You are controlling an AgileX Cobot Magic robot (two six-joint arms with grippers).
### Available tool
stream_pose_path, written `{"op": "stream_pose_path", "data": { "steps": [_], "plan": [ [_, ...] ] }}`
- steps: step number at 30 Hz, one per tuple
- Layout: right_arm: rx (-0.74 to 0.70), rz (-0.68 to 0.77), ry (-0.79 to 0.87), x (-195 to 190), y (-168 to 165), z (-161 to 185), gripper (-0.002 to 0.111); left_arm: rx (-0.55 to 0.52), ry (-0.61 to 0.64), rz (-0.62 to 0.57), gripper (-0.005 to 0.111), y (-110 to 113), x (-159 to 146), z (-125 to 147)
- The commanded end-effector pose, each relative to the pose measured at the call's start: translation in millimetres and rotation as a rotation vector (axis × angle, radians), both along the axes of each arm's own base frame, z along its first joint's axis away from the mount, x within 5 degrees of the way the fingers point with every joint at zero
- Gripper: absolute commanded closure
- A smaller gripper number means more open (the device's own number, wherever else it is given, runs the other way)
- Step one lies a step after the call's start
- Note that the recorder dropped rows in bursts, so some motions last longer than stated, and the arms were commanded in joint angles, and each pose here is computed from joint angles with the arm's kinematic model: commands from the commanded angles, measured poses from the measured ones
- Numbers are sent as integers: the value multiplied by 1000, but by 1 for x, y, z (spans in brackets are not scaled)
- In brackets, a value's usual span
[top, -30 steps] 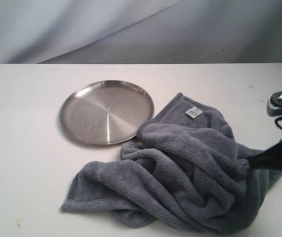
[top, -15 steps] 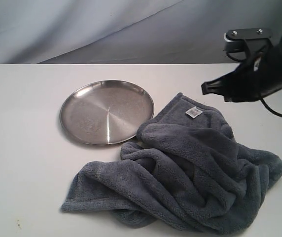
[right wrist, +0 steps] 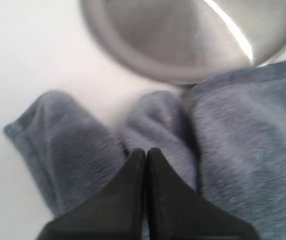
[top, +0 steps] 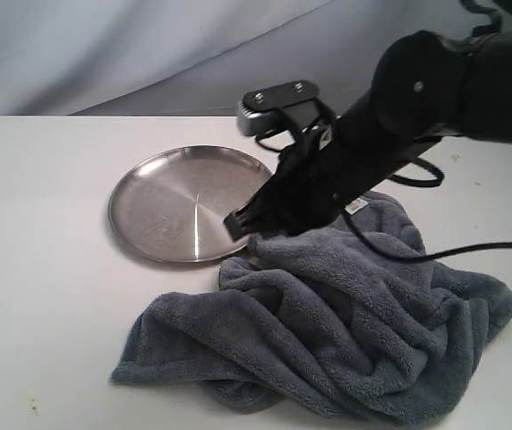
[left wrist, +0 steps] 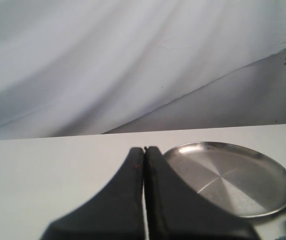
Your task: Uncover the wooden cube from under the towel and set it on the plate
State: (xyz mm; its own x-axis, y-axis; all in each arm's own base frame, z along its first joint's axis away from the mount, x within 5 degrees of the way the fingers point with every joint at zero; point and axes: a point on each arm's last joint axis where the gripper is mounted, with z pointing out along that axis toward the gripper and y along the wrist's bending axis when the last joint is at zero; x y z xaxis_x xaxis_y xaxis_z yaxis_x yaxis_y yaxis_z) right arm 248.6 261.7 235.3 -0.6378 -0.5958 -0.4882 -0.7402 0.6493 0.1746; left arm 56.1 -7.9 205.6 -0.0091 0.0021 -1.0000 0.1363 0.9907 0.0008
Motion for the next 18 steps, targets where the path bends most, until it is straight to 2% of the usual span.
{"op": "stream_pose_path", "data": {
  "steps": [1,4,8,13,18],
  "plan": [
    [-75,159,20,-40,19,-5,108,-6,-10,3,107,0,0,0],
    [-72,173,28,-60,17,-8,108,-6,-10,3,107,0,0,0],
    [-75,144,42,-81,-7,-11,108,-6,-10,3,107,0,0,0],
    [-130,53,1,-103,-54,-18,108,-6,-10,3,107,0,0,0],
    [-190,-129,-53,-107,-106,-29,108,-6,-10,3,107,0,0,0]
  ]
}}
